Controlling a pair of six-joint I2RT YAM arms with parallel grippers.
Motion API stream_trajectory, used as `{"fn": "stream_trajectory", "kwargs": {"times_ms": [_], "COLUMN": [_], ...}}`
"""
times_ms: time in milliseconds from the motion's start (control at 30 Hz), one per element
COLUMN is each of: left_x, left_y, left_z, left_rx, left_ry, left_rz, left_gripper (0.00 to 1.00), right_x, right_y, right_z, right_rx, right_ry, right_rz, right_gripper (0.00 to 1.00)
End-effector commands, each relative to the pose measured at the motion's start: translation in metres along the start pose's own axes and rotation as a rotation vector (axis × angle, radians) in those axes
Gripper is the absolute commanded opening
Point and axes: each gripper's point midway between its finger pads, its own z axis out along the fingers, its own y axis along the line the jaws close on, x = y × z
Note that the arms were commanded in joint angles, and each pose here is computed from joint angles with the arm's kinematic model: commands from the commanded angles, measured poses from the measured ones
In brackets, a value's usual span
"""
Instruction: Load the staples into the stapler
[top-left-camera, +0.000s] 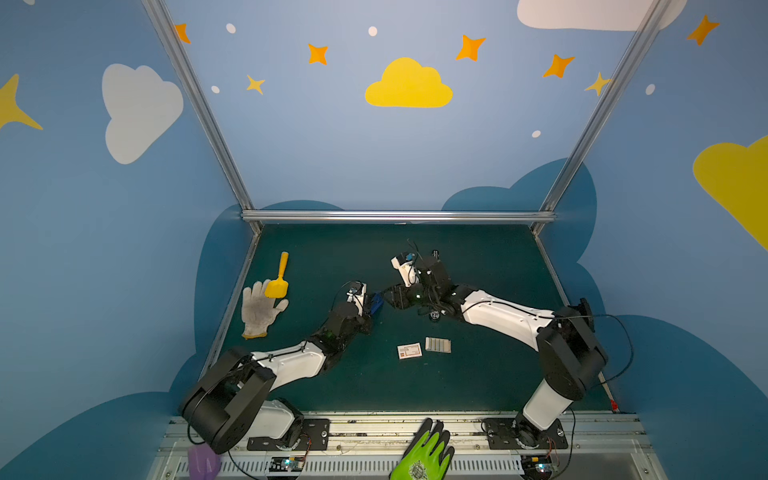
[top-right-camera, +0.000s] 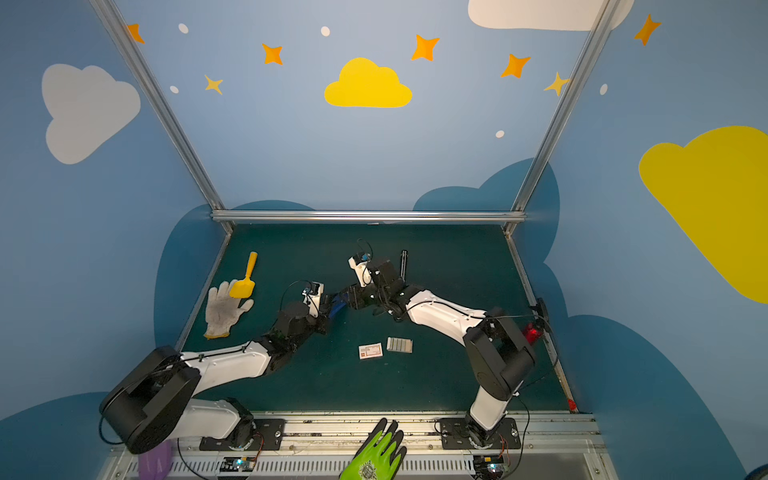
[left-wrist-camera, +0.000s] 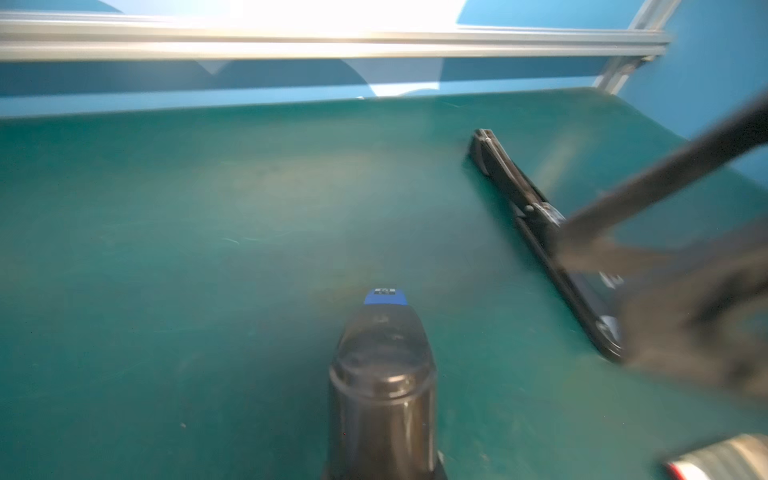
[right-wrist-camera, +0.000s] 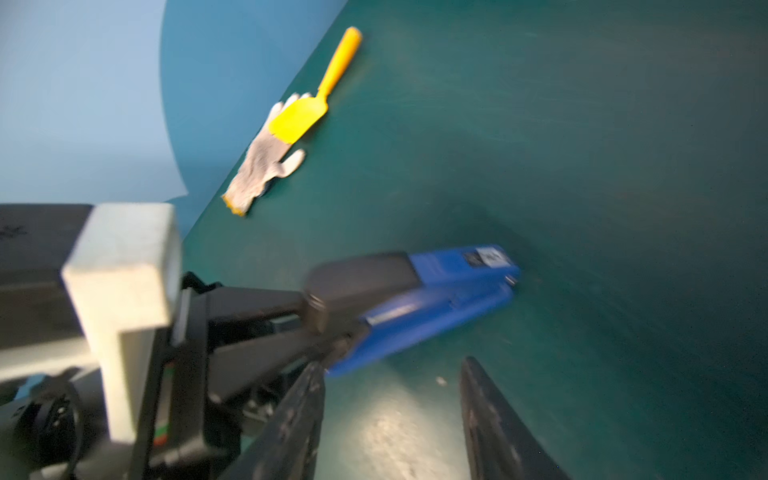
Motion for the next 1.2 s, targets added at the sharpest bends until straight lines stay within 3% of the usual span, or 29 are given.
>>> {"fn": "stream_trajectory", "kwargs": {"times_ms": [0, 367, 467, 767, 867, 933, 1167], "left_x": [-0.015, 0.012, 0.022, 0.047, 0.049, 0.047, 0.021], "left_y": [0.015, 0.028, 0.026, 0.023, 0.019, 0.015, 0.005], "left_z": [0.013, 0.082, 0.086, 0.074, 0.068, 0.061, 0.026], "left_rx": [-0.11, -0.222, -0.218, -0.2, -0.184, -0.174, -0.143], "left_ry": [-0.059, 0.141, 0.182, 0.244, 0.258, 0.269, 0.358], "left_rz": [0.026, 0.073, 0.048, 0.011, 0.008, 0.011, -0.027], "left_gripper": [0.04, 0.04, 0.11, 0.24, 0.33, 0.4, 0.44], "right_x": [-0.006, 0.021, 0.022, 0.022, 0.024, 0.025, 0.029], "right_y": [-0.012, -0.052, -0.056, -0.064, -0.065, -0.066, -0.069], "right_z": [-0.022, -0.062, -0.068, -0.076, -0.076, -0.077, -0.078], "right_rx": [0.046, 0.15, 0.164, 0.181, 0.184, 0.184, 0.184], "right_ry": [-0.043, -0.051, -0.063, -0.078, -0.077, -0.075, -0.072], "right_rz": [0.038, 0.113, 0.117, 0.127, 0.131, 0.134, 0.139], "right_gripper": [0.53, 0.54, 0.54, 0.54, 0.54, 0.54, 0.54]}}
